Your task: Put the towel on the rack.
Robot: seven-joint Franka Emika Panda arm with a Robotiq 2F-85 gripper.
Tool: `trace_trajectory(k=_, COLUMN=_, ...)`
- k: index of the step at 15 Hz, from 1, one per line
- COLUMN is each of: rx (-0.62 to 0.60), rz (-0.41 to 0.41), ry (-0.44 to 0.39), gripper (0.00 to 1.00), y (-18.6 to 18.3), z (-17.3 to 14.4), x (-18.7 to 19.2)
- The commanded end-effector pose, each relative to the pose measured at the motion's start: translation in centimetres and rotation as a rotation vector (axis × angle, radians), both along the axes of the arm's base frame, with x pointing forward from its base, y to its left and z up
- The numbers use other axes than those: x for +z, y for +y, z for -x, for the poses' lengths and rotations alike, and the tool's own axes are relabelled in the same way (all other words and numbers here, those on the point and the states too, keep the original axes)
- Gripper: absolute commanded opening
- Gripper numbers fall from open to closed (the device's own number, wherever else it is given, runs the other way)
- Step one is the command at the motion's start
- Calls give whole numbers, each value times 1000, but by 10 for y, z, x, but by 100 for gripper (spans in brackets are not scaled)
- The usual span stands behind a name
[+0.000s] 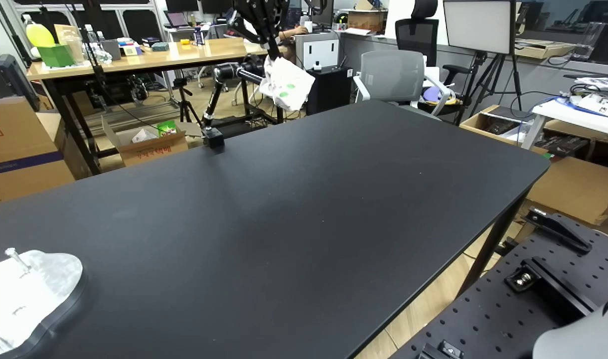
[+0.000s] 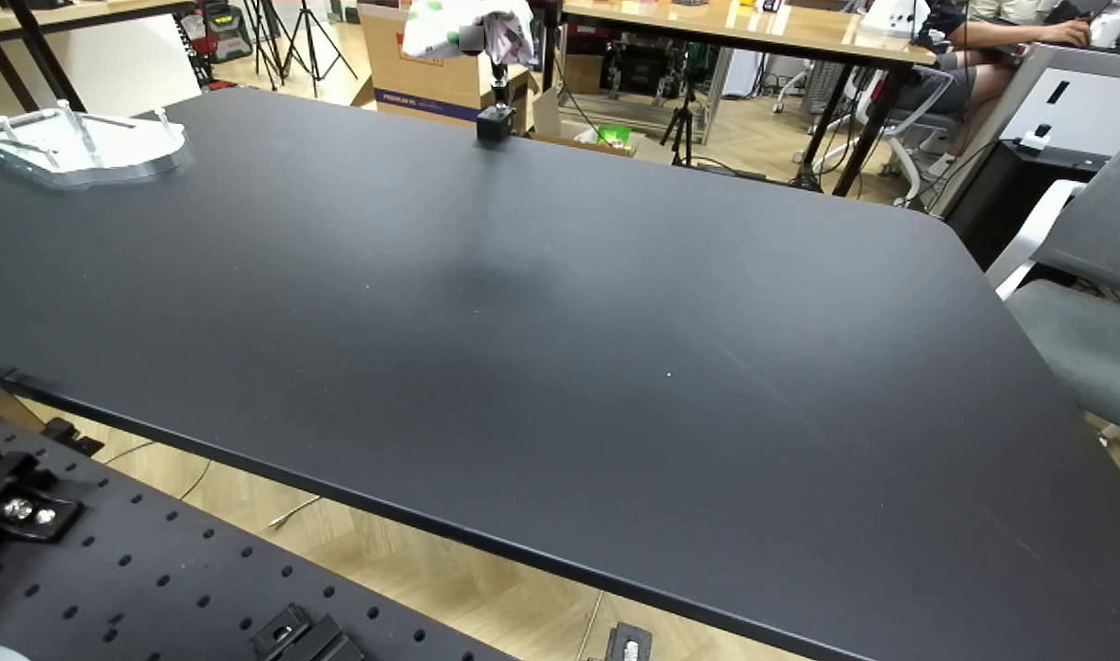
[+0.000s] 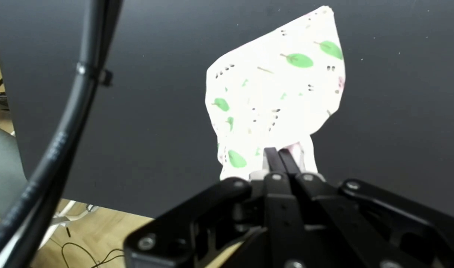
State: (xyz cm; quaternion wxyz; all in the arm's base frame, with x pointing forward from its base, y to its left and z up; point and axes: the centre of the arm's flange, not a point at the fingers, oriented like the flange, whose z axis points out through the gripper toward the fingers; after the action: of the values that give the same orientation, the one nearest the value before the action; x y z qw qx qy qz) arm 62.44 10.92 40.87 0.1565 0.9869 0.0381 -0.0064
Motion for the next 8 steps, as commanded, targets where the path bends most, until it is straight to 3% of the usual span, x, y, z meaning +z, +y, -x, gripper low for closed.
trace_trajectory(k=1, rx=-1, rz=-14, ry=7, gripper=0, y=-3, z=-2, x=-1)
trace_trajectory(k=3, rx=-2, rz=-19, ry=6, gripper=28, y=-3, z=-1, x=1)
trace_trajectory(k=8, rx=-4, rz=-12, ry=-10, gripper=60, y=0, z=2, x=13)
